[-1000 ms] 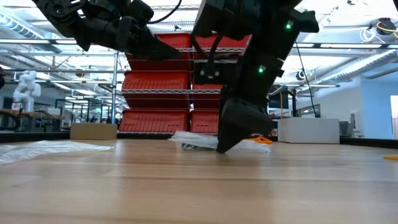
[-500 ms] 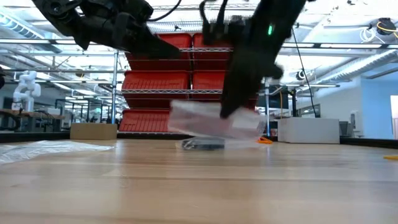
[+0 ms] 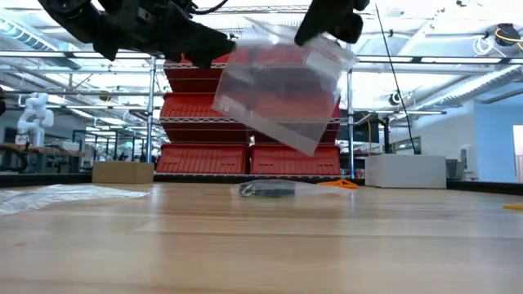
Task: Sort rubber bands
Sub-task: Open the top transparent zip bag
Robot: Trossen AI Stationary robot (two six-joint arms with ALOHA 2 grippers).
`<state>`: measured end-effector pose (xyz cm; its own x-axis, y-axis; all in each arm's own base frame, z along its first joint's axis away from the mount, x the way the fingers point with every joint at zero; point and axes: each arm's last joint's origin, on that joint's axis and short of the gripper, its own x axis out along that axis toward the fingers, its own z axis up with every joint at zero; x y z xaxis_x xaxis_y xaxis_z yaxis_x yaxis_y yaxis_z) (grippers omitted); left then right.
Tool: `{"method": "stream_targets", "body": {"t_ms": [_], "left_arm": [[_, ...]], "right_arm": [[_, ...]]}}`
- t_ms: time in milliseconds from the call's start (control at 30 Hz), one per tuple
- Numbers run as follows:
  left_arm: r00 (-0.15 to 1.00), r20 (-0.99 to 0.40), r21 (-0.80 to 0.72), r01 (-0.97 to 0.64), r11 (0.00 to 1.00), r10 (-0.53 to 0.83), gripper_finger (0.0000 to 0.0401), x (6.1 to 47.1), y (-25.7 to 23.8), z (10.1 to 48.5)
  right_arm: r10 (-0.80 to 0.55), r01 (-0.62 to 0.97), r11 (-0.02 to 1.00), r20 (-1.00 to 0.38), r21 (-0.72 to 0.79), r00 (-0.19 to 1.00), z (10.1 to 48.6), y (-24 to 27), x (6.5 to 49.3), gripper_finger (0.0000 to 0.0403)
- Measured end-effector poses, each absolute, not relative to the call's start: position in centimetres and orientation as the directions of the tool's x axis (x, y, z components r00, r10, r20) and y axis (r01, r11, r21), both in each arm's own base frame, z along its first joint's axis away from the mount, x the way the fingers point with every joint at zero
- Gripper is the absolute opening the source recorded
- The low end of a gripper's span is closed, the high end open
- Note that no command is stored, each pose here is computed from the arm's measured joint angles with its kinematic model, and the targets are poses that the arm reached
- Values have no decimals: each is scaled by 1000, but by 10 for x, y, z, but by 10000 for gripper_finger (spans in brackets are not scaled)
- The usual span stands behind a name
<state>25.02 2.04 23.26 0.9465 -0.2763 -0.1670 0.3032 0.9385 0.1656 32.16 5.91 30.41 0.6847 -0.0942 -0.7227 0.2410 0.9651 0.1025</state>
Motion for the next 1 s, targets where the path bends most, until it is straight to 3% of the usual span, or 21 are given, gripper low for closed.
{"method": "stream_targets", "body": {"t_ms": [200, 533, 1000], "left_arm": [[983, -98, 255, 174, 951, -154, 153, 254, 18, 242], [975, -67, 511, 217, 832, -214, 153, 263, -13, 236], [979, -81, 449, 204, 870, -187, 153, 259, -13, 239]], "right_arm": [[-64, 213, 970, -727, 116, 684, 304, 60, 321, 1], [-37, 197, 971, -723, 138, 690, 305, 61, 322, 0], [-40, 200, 971, -737, 130, 675, 304, 61, 320, 0]]}}
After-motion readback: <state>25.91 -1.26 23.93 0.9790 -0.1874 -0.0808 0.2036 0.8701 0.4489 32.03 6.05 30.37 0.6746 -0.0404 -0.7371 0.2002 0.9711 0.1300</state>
